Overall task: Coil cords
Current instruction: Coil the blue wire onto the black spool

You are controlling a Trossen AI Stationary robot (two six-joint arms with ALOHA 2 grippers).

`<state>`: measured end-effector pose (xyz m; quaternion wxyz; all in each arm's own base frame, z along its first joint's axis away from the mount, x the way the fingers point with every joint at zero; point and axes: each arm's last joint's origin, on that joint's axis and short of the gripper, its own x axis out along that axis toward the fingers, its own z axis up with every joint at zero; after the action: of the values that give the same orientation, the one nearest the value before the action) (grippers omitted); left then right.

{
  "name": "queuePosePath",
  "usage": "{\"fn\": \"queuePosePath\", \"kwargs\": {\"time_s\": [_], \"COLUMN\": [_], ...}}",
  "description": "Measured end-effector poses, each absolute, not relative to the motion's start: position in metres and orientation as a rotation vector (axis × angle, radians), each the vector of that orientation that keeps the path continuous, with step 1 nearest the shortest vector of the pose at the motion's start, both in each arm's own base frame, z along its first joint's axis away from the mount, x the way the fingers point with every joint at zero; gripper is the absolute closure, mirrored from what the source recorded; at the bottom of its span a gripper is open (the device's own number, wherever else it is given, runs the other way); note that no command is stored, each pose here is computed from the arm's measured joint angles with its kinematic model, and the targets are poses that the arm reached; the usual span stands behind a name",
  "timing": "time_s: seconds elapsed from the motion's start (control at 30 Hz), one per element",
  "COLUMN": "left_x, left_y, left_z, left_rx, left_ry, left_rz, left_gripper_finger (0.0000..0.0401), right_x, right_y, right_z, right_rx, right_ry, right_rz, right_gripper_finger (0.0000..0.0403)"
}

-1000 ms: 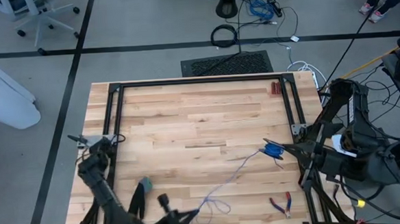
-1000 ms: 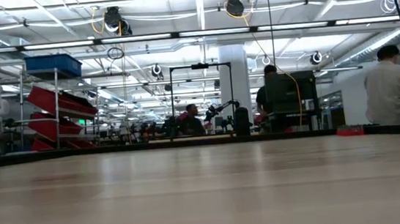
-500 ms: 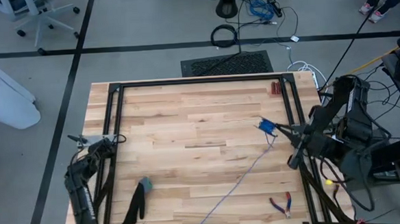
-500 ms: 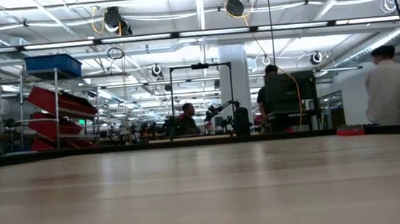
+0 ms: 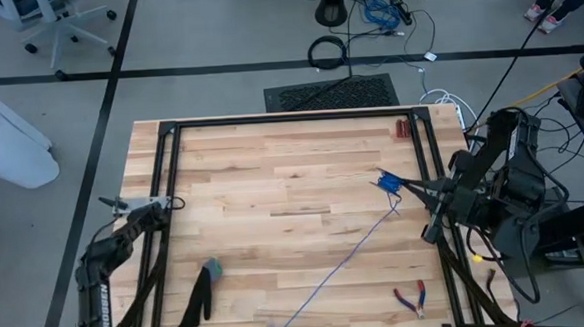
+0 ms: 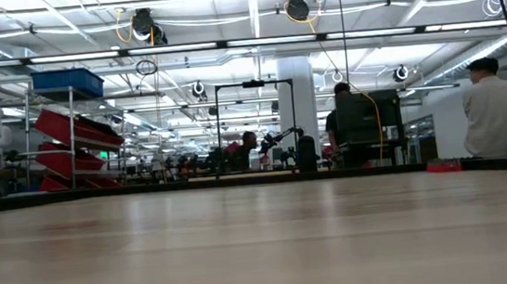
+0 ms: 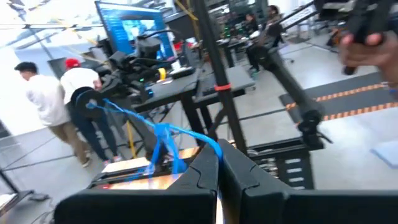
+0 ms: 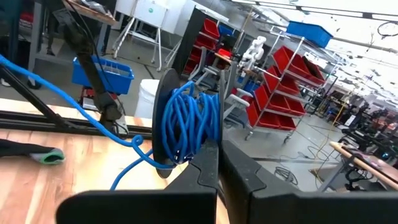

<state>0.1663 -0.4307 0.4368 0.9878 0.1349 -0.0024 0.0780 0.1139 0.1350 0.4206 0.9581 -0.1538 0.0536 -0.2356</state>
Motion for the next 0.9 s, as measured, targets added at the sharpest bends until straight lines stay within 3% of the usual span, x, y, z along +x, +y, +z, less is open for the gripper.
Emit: {"fn": "queuePosePath", "kwargs": {"time_s": [0.23,0.5,0.7,0.9], "left_x": [0.136,0.142,0.182,0.260], "left_y": [-0.441,-0.441,-0.427,-0.384], "left_z": [0.437,0.433,0.420,0.407], "left_rx": [0.268,0.281,0.306,0.427], "left_ry": [-0.016,-0.011,0.036,0.116], "left_rz": [0.083,0.094,0.275,0.521], "left_gripper_finger": [0.0400,0.0400,0.0400,0.0390], "right_x": [0.112,0.109,0.109,0.109], "right_y": [0.132,0.127,0.126,0.126], "right_z": [0.421,0.419,0.418,0.419], "right_rx": [-0.308,-0.289,-0.285,-0.271], "right_ry": [0.106,0.104,0.104,0.100], "right_rz": [-0.483,-0.486,-0.486,-0.484], "right_gripper_finger": [0.0403,0.0403,0.0403,0.0403]}}
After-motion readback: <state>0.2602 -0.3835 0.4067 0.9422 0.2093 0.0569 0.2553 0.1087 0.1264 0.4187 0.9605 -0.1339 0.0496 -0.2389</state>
